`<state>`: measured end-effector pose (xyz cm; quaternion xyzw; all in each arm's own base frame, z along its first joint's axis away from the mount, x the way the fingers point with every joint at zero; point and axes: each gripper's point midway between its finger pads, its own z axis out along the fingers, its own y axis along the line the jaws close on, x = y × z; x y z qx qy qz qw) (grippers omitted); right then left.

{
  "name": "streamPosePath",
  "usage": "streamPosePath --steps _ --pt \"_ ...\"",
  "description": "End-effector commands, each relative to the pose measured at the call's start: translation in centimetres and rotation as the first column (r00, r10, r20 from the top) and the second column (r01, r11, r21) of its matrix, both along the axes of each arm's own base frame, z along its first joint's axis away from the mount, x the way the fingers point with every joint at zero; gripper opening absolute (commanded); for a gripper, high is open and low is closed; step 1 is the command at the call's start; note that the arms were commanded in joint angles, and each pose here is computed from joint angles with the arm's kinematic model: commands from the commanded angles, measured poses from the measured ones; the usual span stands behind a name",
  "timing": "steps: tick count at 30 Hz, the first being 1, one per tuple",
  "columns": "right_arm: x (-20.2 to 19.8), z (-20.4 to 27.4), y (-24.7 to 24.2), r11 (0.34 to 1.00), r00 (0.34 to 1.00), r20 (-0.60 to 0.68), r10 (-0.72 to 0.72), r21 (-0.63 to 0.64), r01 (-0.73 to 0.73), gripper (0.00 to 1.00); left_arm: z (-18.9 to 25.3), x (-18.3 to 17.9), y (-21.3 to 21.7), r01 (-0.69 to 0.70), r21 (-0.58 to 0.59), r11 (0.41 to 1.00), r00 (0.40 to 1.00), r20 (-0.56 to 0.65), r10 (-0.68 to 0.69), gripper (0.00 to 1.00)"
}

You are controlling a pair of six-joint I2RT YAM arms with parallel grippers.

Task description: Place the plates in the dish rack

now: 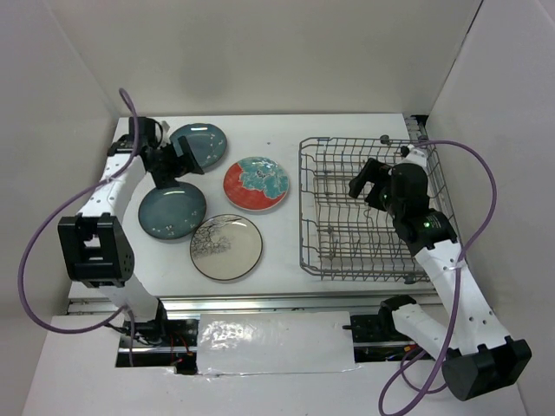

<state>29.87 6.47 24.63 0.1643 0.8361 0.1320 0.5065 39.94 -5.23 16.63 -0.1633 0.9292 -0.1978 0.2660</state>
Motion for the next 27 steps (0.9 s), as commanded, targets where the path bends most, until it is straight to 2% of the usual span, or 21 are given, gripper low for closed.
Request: streamPosePath --steps 1,4,9,10,16,22,27 --pt "0.4 2.2 1.6 0.996 0.994 0.073 0.079 0.025 -0.081 1.00 1.1 2.3 2.1 -0.078 -0.063 0.995 0.997 0.017 0.080 0.99" --pt "0.2 2.5 2.1 0.993 0.992 0.075 0.106 0.034 -0.109 1.00 -1.1 4.5 5.7 -0.212 -0.108 0.971 0.977 -0.047 0.208 0.95" --pt "0.0 3.0 3.2 0.985 0.983 0.084 0.162 0.046 -0.166 1.00 -2.5 9.4 8.5 -0.295 -0.162 0.942 0.955 -0.031 0.294 0.90" --pt "0.0 3.2 3.4 0.984 0.982 0.084 0.170 0.045 -0.175 1.00 -4.3 10.1 8.9 -0.311 -0.163 0.936 0.950 -0.071 0.303 0.89" --pt "0.0 3.2 4.6 0.974 0.974 0.071 0.215 0.054 -0.219 1.00 -5.3 15.4 10.1 -0.266 -0.157 0.951 0.961 0.037 0.275 0.89" --pt "0.3 3.1 4.8 0.974 0.974 0.056 0.220 0.045 -0.222 1.00 -6.7 18.3 10.2 -0.232 -0.225 0.946 0.968 0.046 0.248 0.87" --pt "0.3 3.5 4.8 0.976 0.976 0.066 0.206 0.059 -0.210 1.00 -9.0 18.4 10.3 -0.271 -0.228 0.935 0.961 -0.017 0.275 0.87"
